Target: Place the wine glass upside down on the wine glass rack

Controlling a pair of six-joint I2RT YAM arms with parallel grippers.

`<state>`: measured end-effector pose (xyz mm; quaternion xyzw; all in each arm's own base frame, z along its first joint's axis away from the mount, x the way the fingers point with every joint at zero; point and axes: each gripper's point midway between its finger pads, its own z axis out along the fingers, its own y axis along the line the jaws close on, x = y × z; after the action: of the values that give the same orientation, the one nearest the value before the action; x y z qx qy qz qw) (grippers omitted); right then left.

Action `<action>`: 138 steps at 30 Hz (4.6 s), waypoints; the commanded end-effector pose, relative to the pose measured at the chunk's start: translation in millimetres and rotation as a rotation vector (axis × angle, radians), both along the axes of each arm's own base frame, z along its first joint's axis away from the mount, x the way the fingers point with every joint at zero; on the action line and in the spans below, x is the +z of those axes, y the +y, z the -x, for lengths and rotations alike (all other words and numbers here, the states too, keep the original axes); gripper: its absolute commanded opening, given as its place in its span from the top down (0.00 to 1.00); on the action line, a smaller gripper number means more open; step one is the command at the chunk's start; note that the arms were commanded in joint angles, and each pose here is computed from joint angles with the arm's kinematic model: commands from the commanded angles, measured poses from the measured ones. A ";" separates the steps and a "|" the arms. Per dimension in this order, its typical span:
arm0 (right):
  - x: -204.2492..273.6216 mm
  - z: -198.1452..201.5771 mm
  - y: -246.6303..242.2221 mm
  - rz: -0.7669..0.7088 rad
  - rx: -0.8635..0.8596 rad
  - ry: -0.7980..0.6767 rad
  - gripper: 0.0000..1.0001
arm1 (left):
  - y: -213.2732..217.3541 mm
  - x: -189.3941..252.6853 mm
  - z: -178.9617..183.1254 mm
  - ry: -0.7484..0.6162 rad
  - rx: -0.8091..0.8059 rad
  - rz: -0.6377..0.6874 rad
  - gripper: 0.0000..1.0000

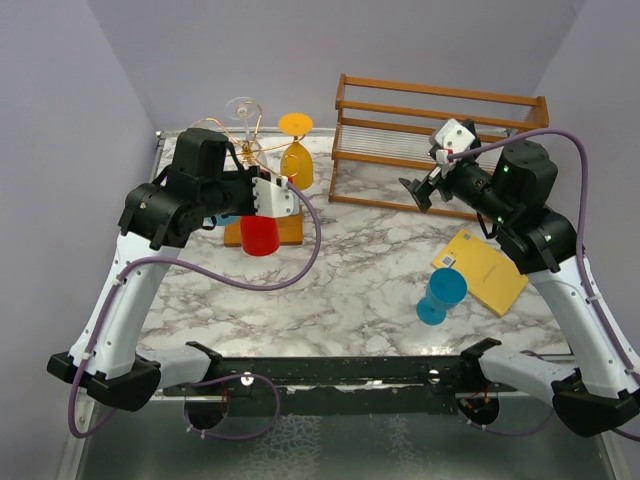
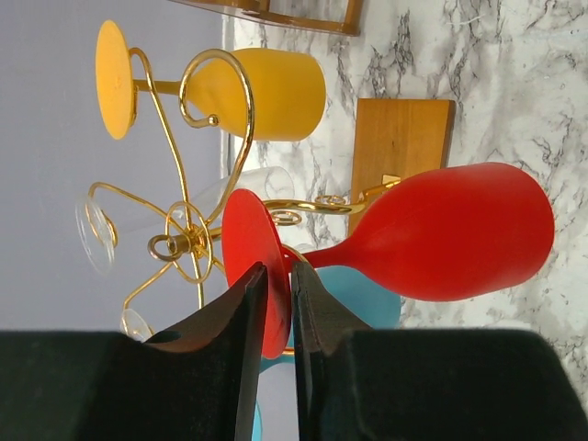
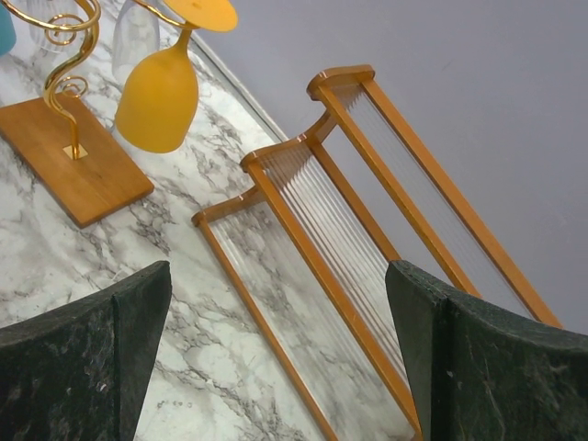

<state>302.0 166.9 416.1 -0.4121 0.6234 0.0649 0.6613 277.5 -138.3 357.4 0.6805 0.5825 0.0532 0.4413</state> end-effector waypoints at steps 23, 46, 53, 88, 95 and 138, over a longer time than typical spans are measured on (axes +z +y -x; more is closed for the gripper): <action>-31.2 -4.9 -46.9 0.130 -0.130 0.015 0.00 | -33.8 33.1 33.0 0.032 -0.165 0.194 0.39; -181.1 80.7 -86.3 0.294 -0.084 0.585 0.05 | -6.0 119.3 -50.5 -0.184 0.378 0.563 0.01; -194.1 106.9 -96.6 0.332 -0.091 0.632 0.10 | -2.0 111.5 -56.2 -0.204 0.396 0.531 0.01; -186.0 68.7 -70.2 0.358 0.072 0.546 0.96 | -3.8 94.7 -58.5 -0.190 0.384 0.493 0.01; -110.8 47.9 -48.8 0.298 0.151 0.276 0.97 | -7.6 98.0 -62.7 -0.177 0.406 0.553 0.01; 51.9 -26.5 7.9 -0.235 0.168 0.135 0.97 | -141.7 101.5 -73.6 0.610 0.274 1.175 0.24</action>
<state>332.5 170.5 452.4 -0.3714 0.6380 0.2079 0.6417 352.4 -275.7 450.6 0.2383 0.7042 -0.3949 0.5398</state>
